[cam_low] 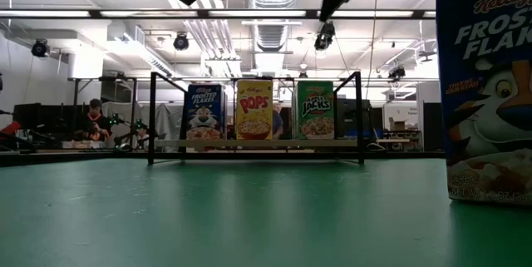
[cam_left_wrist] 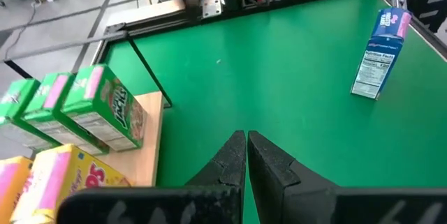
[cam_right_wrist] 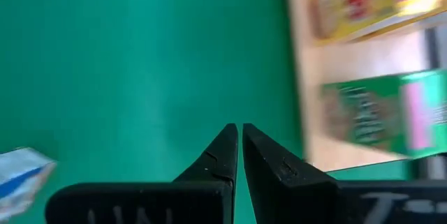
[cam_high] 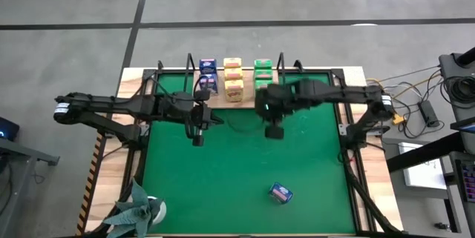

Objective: Stack cereal on shelf
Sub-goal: Put the blue cereal box on the shelf aligned with the other blue cereal boxes

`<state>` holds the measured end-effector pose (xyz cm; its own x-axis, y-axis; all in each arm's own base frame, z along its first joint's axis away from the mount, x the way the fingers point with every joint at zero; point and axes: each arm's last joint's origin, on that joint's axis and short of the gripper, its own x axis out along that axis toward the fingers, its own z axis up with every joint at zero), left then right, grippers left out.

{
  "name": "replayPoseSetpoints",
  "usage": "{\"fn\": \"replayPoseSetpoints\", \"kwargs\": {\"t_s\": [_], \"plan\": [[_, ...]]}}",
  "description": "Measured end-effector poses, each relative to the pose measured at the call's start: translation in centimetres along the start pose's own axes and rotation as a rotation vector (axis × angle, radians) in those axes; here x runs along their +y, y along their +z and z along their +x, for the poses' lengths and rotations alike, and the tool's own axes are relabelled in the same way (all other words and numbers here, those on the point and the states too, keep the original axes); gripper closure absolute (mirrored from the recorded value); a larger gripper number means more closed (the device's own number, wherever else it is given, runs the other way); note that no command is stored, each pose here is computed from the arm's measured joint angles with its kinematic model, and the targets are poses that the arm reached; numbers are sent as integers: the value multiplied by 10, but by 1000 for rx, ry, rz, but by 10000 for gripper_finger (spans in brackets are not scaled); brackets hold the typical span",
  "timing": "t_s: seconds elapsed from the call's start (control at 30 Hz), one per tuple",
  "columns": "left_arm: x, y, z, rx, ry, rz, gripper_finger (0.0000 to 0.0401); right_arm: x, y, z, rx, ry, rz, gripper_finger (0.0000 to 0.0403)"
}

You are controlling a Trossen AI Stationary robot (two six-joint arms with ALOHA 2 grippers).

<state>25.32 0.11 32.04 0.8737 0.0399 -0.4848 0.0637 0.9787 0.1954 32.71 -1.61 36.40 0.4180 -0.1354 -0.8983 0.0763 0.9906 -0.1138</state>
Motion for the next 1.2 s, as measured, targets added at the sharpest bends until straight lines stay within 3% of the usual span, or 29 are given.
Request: {"fn": "replayPoseSetpoints", "kwargs": {"t_s": [0.2,0.5,0.73,1.0,1.2], "plan": [[-2,-1,2,-23,-2,-56,401,58,-26,10,-3,73,62,390],[-3,2,3,-56,-1,-36,401,133,-66,32,-31,184,146,390],[-3,3,2,-69,2,-22,401,190,-75,34,-168,291,161,390],[-3,3,3,-75,4,-11,401,234,-90,29,-176,253,250,390],[-3,4,3,-76,5,-7,401,246,-109,28,-124,186,274,390]]}}
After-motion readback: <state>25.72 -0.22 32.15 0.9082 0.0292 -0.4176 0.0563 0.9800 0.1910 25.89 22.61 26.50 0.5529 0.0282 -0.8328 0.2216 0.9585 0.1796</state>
